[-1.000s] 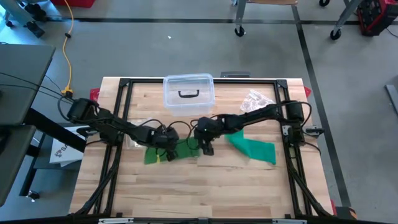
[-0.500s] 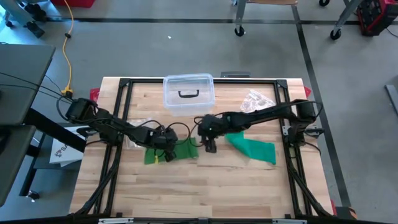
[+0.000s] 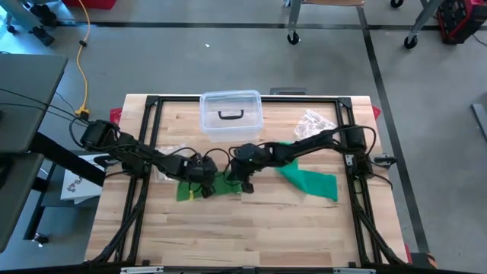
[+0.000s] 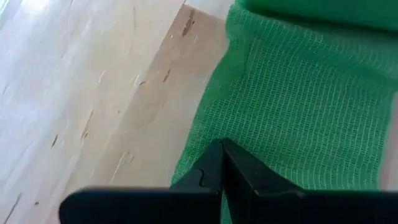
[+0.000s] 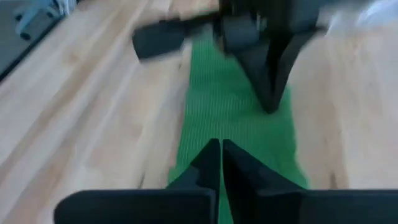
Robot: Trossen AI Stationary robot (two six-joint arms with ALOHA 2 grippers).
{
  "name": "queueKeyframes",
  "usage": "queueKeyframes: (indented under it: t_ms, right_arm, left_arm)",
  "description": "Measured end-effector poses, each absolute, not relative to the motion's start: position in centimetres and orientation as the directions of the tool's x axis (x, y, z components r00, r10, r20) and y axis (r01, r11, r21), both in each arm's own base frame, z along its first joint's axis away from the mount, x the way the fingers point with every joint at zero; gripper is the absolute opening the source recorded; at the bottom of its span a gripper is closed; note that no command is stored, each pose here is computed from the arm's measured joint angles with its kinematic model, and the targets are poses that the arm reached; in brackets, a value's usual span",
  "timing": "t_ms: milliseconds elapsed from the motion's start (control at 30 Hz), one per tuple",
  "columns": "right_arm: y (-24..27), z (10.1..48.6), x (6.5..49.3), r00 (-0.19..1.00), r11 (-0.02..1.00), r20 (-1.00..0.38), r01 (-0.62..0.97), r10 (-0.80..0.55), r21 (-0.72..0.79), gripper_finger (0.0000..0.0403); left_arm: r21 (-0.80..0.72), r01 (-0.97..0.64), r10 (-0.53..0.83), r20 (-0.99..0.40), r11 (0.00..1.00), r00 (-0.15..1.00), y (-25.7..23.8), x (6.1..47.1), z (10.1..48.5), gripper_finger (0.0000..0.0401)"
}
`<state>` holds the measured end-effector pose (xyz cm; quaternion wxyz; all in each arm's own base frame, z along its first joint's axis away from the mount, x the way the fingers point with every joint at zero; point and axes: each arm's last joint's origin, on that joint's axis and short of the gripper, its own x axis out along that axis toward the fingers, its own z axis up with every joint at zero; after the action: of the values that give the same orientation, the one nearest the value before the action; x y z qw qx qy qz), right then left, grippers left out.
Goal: Roll bandage
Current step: Roll the green bandage
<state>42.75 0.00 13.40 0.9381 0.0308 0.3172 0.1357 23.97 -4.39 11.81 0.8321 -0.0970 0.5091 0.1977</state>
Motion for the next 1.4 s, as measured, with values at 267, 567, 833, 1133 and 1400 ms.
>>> queueKeyframes:
  t_ms: [267,567,833,1133,1400]
  right_arm:
    - [-1.5,11.8,42.1,0.669,0.962,-0.692,-0.201,0.272,0.183,0.0003]
    - [-1.5,11.3,40.6,0.533,0.957,-0.797,-0.205,0.285,0.205,0.0001]
    - [-0.9,11.1,40.2,0.49,0.958,-0.828,-0.221,0.273,0.185,0.0]
    - [-0.8,10.9,39.7,0.434,0.957,-0.858,-0.207,0.274,0.201,0.0]
    - [-0.7,11.8,39.4,0.449,0.962,-0.855,-0.206,0.258,0.182,0.0]
  left_arm:
    - [0.099,-0.455,0.275,-0.9,0.885,0.339,-4.2,23.3,11.6,0.0]
    - [0.146,-0.448,0.302,-0.905,0.882,0.3,-4.5,22.7,11.5,0.0]
    - [0.173,-0.427,0.319,-0.899,0.888,0.3,-5.0,22.5,11.5,0.0]
    - [0.193,-0.392,0.322,-0.899,0.899,0.297,-5.8,22.1,11.4,0.0]
    - [0.11,-0.387,0.271,-0.879,0.916,0.393,-6.6,23.0,12.0,0.0]
